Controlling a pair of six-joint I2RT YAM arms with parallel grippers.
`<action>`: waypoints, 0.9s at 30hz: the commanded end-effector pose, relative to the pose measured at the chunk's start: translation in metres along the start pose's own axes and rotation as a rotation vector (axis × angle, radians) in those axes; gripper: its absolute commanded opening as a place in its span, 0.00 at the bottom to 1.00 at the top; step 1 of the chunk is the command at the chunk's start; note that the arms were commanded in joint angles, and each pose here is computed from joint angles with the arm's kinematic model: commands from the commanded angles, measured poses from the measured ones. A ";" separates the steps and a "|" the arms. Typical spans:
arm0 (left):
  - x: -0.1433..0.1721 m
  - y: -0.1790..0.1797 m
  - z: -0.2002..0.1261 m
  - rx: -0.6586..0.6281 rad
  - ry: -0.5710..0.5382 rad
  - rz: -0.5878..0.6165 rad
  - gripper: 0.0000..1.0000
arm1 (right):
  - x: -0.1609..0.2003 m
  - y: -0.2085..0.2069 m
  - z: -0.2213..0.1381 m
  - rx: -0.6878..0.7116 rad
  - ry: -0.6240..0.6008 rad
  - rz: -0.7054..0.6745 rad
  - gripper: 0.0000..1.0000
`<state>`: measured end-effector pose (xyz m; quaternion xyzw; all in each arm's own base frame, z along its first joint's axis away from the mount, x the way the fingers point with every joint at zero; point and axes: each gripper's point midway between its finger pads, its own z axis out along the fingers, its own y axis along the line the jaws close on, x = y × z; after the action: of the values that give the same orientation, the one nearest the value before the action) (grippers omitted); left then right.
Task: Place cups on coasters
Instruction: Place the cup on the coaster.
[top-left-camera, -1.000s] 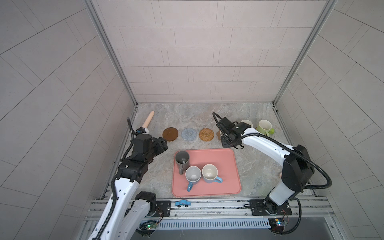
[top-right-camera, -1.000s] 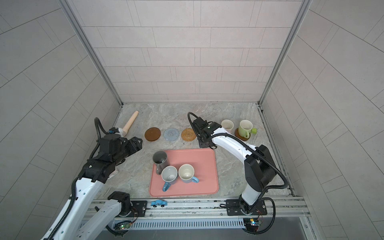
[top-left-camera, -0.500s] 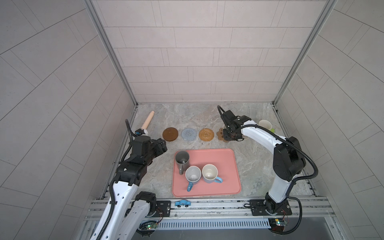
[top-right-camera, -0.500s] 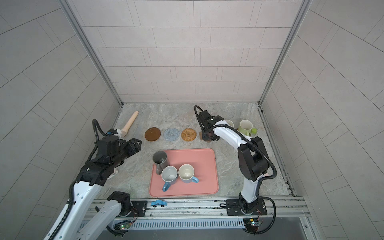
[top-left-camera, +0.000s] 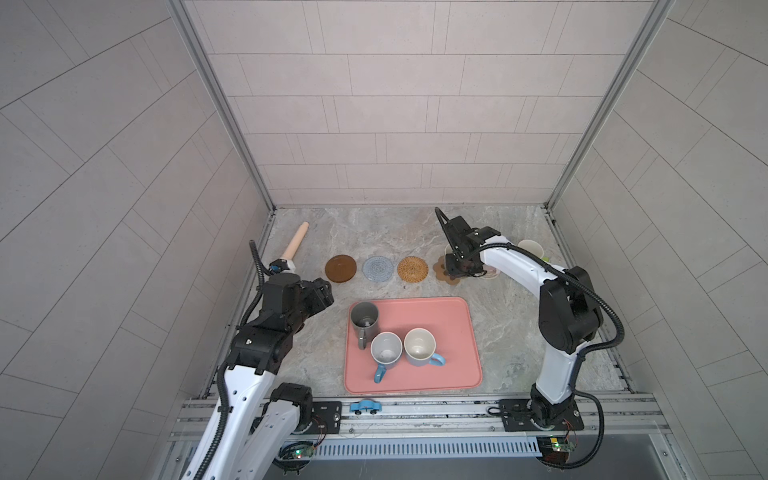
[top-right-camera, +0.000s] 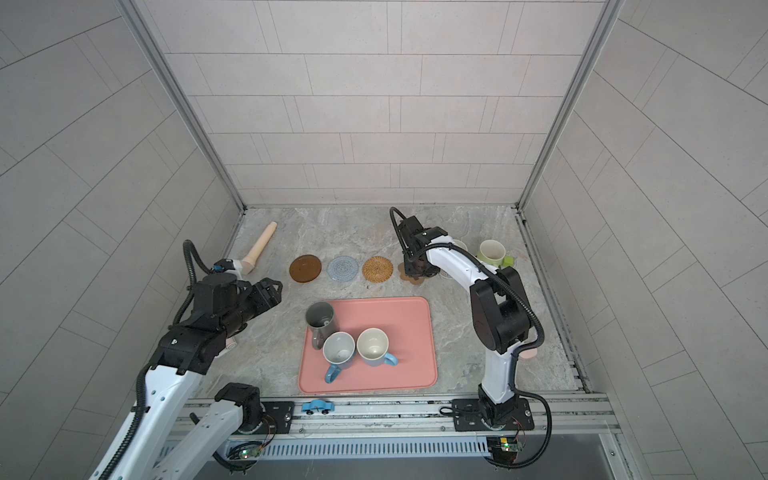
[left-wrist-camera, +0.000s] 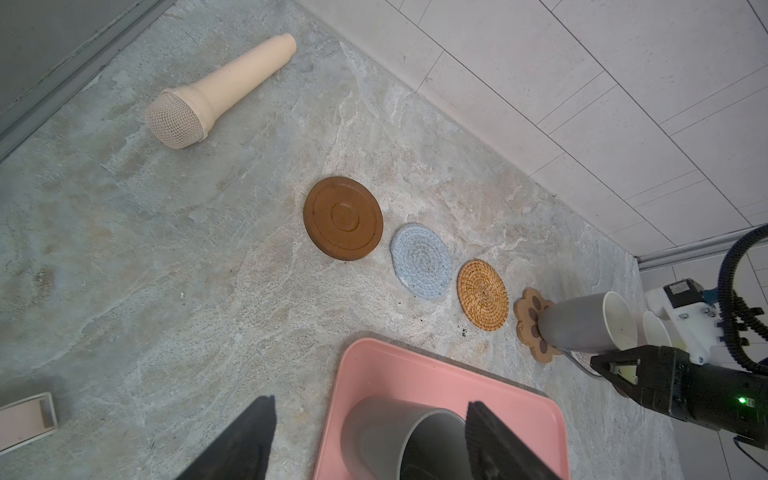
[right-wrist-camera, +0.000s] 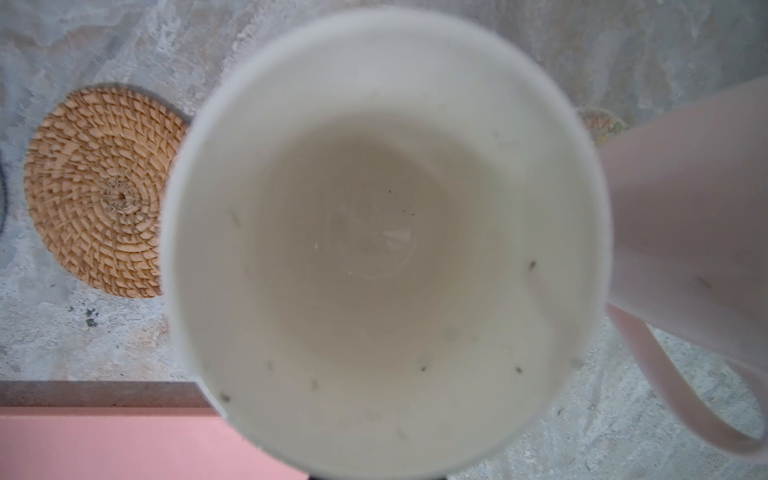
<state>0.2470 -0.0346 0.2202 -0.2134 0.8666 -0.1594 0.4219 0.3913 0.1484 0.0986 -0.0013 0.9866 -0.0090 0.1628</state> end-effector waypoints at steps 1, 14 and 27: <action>0.001 0.004 -0.002 -0.016 -0.001 -0.004 0.79 | -0.013 0.000 -0.005 0.001 -0.040 -0.001 0.03; -0.001 0.004 -0.004 -0.017 -0.005 -0.002 0.79 | -0.014 0.000 -0.002 0.011 -0.026 -0.016 0.03; 0.001 0.006 -0.005 -0.021 -0.005 -0.001 0.79 | -0.015 0.000 0.004 0.027 -0.006 -0.026 0.03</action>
<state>0.2447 -0.0340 0.2186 -0.2142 0.8685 -0.1571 0.4184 0.4010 0.1529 0.0960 -0.0155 0.9875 -0.0128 0.1565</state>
